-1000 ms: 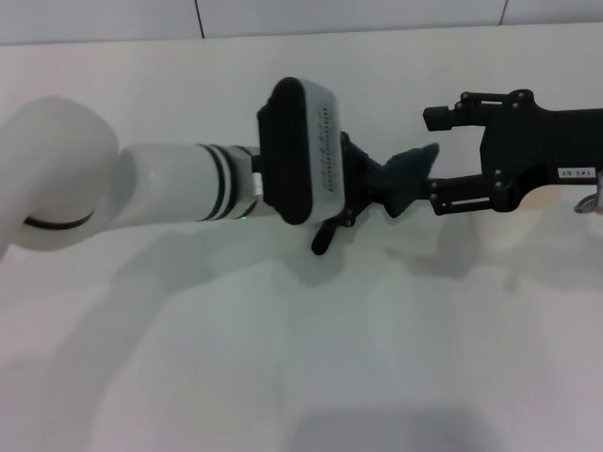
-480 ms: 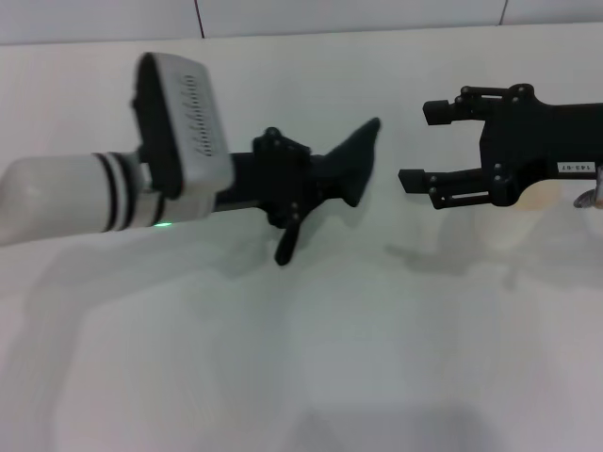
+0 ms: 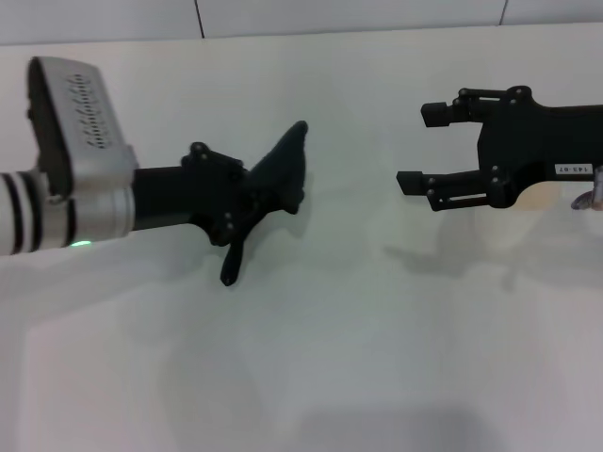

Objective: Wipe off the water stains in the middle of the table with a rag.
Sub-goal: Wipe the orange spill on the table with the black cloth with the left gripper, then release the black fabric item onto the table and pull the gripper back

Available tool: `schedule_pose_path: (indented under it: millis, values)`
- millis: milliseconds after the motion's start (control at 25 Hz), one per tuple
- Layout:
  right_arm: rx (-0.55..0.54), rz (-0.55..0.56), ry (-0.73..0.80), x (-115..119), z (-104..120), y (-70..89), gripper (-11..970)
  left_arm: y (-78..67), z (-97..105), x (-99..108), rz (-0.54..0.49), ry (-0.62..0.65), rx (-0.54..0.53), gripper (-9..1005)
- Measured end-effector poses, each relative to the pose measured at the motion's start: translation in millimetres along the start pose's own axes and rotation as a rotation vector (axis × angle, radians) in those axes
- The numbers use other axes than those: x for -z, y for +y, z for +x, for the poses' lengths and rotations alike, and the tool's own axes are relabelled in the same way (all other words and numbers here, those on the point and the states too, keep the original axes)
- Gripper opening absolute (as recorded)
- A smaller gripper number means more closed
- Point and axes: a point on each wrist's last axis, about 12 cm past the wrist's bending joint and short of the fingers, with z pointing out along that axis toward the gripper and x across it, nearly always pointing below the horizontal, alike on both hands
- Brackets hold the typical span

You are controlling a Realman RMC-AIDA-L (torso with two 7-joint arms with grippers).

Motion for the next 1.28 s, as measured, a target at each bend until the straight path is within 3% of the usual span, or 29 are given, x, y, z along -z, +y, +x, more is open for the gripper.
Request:
schedule_pose_path:
  millis: [280,640,840,1280]
  values:
    - [0.003,-0.006,0.002,-3,0,1.4,825,6.0,4,16,0.002,0.013,0.082,140]
    - [0.007,-0.007,0.002,-8,0,0.7,825,2.3,8,11,0.047,0.091,0.078,143]
    - [0.005,-0.007,0.002,-8,0,0.6,825,4.5,6,8,0.023,0.099,0.105,144]
    - [0.005,-0.001,-0.001,-8,-1,-0.5,825,14.3,-2,12,-0.015,0.103,0.12,355]
